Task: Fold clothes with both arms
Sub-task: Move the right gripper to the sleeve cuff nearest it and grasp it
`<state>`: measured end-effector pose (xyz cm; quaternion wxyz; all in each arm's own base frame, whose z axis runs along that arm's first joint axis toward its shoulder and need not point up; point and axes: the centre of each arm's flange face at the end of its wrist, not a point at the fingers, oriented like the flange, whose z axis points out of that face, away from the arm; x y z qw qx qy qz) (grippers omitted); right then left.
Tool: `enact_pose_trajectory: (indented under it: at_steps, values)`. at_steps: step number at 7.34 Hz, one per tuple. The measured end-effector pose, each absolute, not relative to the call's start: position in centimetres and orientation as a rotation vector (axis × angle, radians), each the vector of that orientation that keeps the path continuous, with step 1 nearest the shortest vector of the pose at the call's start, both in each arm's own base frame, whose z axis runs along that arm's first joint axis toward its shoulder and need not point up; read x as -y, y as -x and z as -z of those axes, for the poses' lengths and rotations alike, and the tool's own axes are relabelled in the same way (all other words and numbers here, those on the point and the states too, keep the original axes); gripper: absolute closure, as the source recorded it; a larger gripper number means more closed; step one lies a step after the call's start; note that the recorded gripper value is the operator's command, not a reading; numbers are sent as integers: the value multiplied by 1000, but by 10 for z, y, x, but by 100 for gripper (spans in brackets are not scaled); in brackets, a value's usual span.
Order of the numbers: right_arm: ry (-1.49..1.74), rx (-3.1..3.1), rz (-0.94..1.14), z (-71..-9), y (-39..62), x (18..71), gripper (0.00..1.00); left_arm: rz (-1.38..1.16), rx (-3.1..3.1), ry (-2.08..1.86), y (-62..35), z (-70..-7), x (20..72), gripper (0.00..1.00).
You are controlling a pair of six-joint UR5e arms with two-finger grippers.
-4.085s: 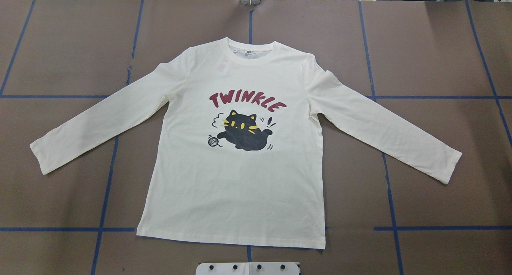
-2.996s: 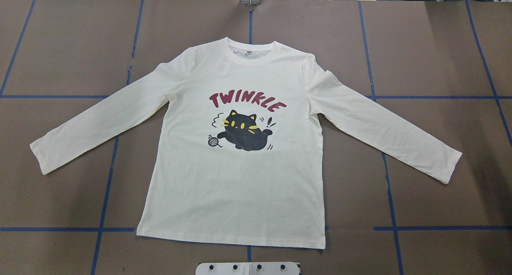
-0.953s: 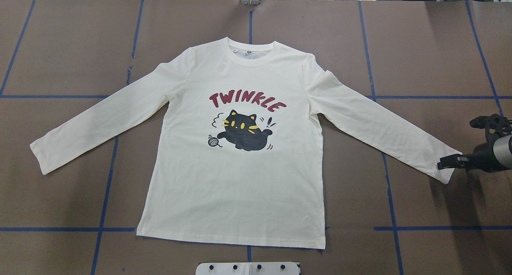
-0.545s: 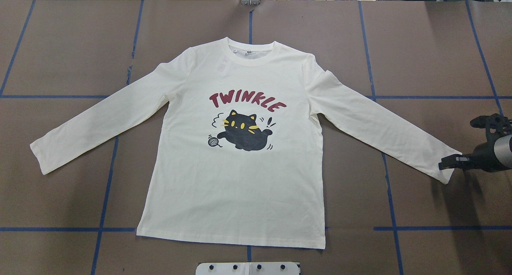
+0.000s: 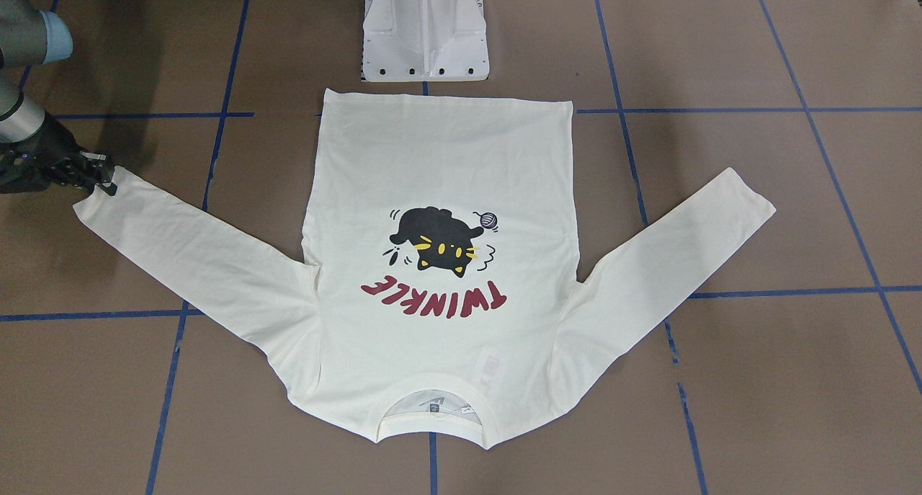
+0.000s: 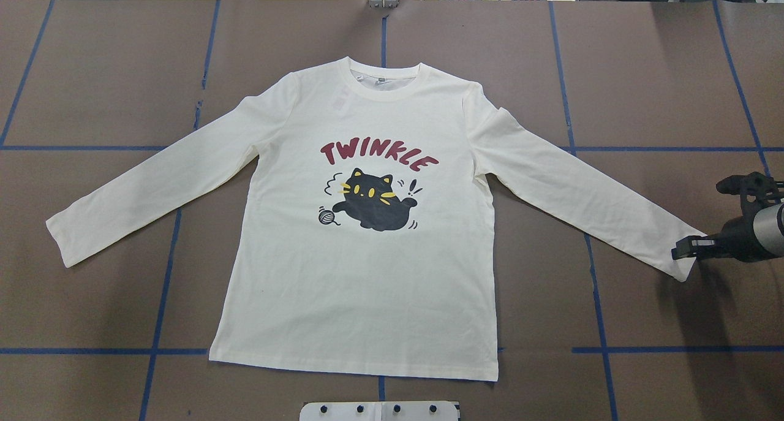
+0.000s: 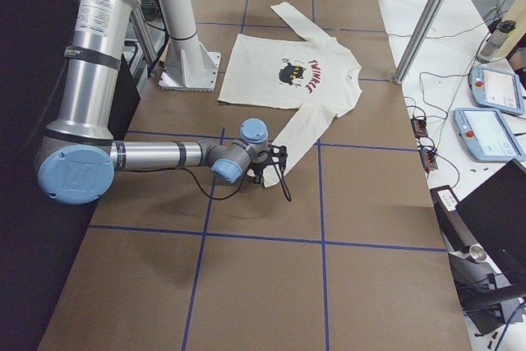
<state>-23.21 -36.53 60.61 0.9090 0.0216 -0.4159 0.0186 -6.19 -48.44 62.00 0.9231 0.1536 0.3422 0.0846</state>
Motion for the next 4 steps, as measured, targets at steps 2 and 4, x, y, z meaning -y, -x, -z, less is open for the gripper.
enact_pose_trajectory:
  at_steps: [2, 4]
  values:
    - [-63, 874, -34, -585, 232, 367, 100, -173, -702, -315, 62, -620, 484, 1]
    - [-109, 946, -11, -534, 240, 380, 100, -173, -703, -317, 62, -619, 485, 1]
